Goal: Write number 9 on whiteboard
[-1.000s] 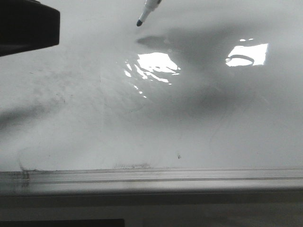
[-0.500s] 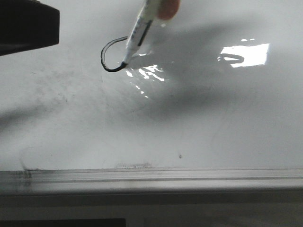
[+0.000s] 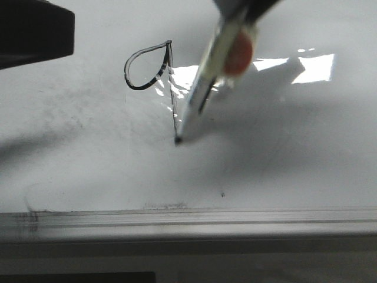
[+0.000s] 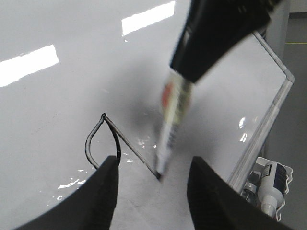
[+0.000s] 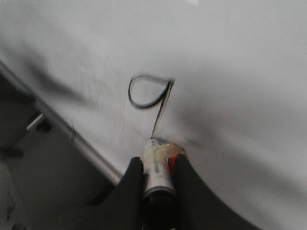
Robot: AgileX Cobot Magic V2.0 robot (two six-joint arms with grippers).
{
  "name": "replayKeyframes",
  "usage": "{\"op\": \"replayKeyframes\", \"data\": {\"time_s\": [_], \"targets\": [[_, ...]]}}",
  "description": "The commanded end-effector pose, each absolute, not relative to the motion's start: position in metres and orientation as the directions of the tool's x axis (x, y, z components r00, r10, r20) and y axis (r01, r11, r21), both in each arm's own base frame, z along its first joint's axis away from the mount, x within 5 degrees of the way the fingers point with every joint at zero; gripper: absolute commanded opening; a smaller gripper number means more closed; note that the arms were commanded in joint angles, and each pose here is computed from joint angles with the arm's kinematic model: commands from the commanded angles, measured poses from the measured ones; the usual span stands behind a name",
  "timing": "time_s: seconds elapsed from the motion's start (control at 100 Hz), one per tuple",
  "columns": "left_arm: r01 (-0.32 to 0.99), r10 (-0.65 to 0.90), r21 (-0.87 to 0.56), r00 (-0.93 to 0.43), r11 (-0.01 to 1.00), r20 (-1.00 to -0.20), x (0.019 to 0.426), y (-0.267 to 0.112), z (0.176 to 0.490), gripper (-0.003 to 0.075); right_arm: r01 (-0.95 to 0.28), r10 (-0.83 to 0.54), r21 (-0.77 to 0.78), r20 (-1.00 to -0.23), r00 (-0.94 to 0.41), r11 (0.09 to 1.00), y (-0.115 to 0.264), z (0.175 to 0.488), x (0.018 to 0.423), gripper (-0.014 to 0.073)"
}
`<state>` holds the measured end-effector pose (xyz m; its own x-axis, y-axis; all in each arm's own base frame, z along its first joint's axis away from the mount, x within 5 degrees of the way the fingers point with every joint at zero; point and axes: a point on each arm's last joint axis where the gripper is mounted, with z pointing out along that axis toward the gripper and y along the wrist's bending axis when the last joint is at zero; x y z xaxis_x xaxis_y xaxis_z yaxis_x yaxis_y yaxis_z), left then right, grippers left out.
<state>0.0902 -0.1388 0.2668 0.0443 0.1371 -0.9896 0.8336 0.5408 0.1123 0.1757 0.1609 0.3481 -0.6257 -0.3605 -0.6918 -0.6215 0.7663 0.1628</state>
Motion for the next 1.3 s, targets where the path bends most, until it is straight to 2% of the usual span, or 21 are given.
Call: {"op": "replayKeyframes", "data": {"time_s": [0.0, 0.1, 0.24, 0.41, 0.71, 0.81, 0.97, 1.02, 1.07, 1.21, 1.29], "targets": [[0.822, 0.032, 0.097, 0.095, 0.562, -0.995, 0.092, -0.14, 0.285, 0.0315, -0.645, -0.374, 0.106, -0.74, -0.559, 0.757, 0.161, 0.352, 0.175, -0.0051], [0.823, 0.037, 0.105, 0.102, 0.558, -0.994, 0.092, -0.14, 0.284, 0.0316, -0.677, -0.335, 0.132, -0.79, -0.513, 0.724, 0.167, 0.369, 0.166, -0.0051], [0.841, 0.067, 0.152, 0.137, 0.519, -0.988, 0.088, -0.145, 0.282, 0.0316, -0.718, -0.309, 0.161, -0.823, -0.476, 0.677, 0.176, 0.388, 0.156, -0.0051], [0.865, 0.111, 0.152, 0.112, 0.478, -0.988, 0.087, -0.156, 0.272, 0.0316, -0.745, -0.297, 0.209, -0.823, -0.483, 0.634, 0.188, 0.39, 0.148, -0.0051], [0.864, 0.098, 0.142, 0.108, 0.484, -0.989, 0.091, -0.163, 0.268, 0.0304, -0.766, -0.314, 0.232, -0.812, -0.492, 0.6, 0.195, 0.389, 0.139, -0.0051], [0.864, 0.096, 0.139, 0.105, 0.484, -0.99, 0.091, -0.163, 0.268, 0.0219, -0.766, -0.316, 0.232, -0.811, -0.493, 0.599, 0.195, 0.389, 0.139, -0.0051], [0.864, 0.096, 0.138, 0.105, 0.484, -0.99, 0.091, -0.163, 0.268, -0.0019, -0.766, -0.311, 0.232, -0.814, -0.49, 0.599, 0.195, 0.389, 0.139, -0.0043], [0.864, 0.096, 0.138, 0.105, 0.484, -0.99, 0.091, -0.163, 0.268, -0.002, -0.772, -0.312, 0.223, -0.821, -0.478, 0.595, 0.195, 0.39, 0.14, -0.0001], [0.864, 0.095, 0.137, 0.104, 0.485, -0.99, 0.091, -0.163, 0.268, -0.002, -0.775, -0.313, 0.218, -0.824, -0.472, 0.593, 0.195, 0.39, 0.14, 0.0078], [0.861, 0.053, 0.05, 0.026, 0.506, -0.998, 0.093, -0.162, 0.268, -0.002, -0.772, -0.302, 0.223, -0.828, -0.472, 0.595, 0.195, 0.391, 0.14, 0.0394], [0.835, 0.003, -0.051, -0.063, 0.547, -0.998, 0.096, -0.16, 0.268, -0.002, -0.772, -0.295, 0.222, -0.833, -0.467, 0.596, 0.196, 0.392, 0.141, 0.0473]]}}
